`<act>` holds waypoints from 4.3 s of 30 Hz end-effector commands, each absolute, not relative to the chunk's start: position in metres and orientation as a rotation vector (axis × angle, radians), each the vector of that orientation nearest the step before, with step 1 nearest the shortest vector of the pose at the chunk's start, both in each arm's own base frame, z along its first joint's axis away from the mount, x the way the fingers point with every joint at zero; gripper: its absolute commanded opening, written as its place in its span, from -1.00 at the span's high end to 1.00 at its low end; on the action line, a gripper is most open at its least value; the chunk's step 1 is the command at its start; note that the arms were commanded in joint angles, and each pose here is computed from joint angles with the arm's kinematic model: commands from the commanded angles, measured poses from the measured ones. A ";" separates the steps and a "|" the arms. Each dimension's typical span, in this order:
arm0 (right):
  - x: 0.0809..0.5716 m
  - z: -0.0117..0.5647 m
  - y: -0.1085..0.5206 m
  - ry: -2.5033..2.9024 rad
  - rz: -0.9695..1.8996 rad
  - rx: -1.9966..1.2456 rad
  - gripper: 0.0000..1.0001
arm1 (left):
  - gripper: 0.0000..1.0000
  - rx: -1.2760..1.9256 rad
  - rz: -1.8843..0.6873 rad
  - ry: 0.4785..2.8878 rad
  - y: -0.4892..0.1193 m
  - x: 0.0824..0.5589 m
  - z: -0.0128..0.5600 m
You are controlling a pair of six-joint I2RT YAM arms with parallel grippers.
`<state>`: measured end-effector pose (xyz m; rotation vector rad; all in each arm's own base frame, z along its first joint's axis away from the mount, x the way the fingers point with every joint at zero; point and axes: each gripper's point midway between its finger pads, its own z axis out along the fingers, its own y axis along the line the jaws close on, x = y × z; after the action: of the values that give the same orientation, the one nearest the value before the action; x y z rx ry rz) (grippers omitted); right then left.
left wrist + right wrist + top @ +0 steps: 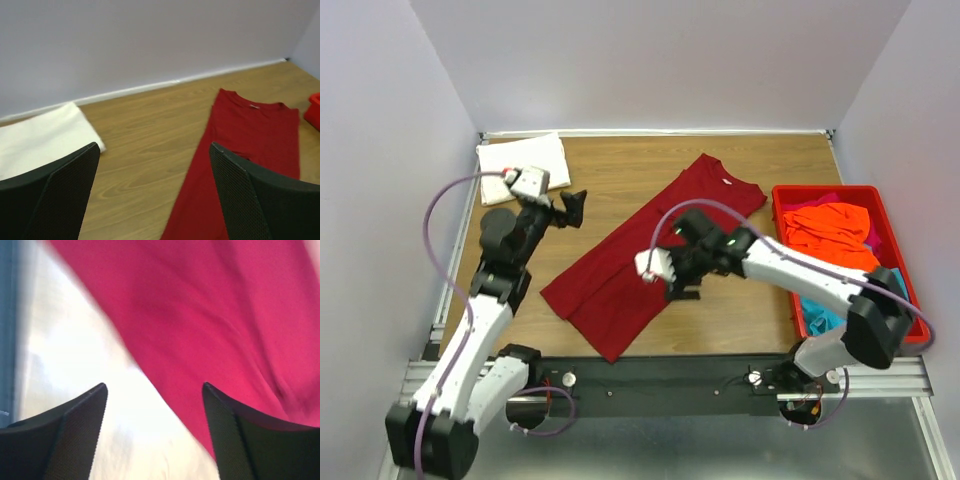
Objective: Fold and stack the t-shirts
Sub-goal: Fold the tshirt
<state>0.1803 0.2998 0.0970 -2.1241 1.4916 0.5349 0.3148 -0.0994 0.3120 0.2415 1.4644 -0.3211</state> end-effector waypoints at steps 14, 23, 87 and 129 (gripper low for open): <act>0.316 0.165 0.092 2.015 0.633 -0.822 -0.78 | -0.51 0.680 -0.827 2.128 -0.267 0.467 0.142; 0.303 0.159 0.089 2.012 0.687 -0.792 -0.79 | -0.37 0.680 -0.737 2.314 -0.292 0.499 0.080; 0.396 0.070 0.273 2.456 0.897 -0.384 -0.58 | -0.91 0.034 0.007 1.387 -0.020 0.277 0.317; 0.421 0.030 0.108 2.720 0.428 -0.240 0.48 | -0.91 0.357 -0.234 1.232 -0.084 0.257 0.333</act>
<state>0.4361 0.1468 0.0214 -0.1349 2.6406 0.5829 0.2625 -0.0572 0.3311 0.2212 1.2812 -0.1389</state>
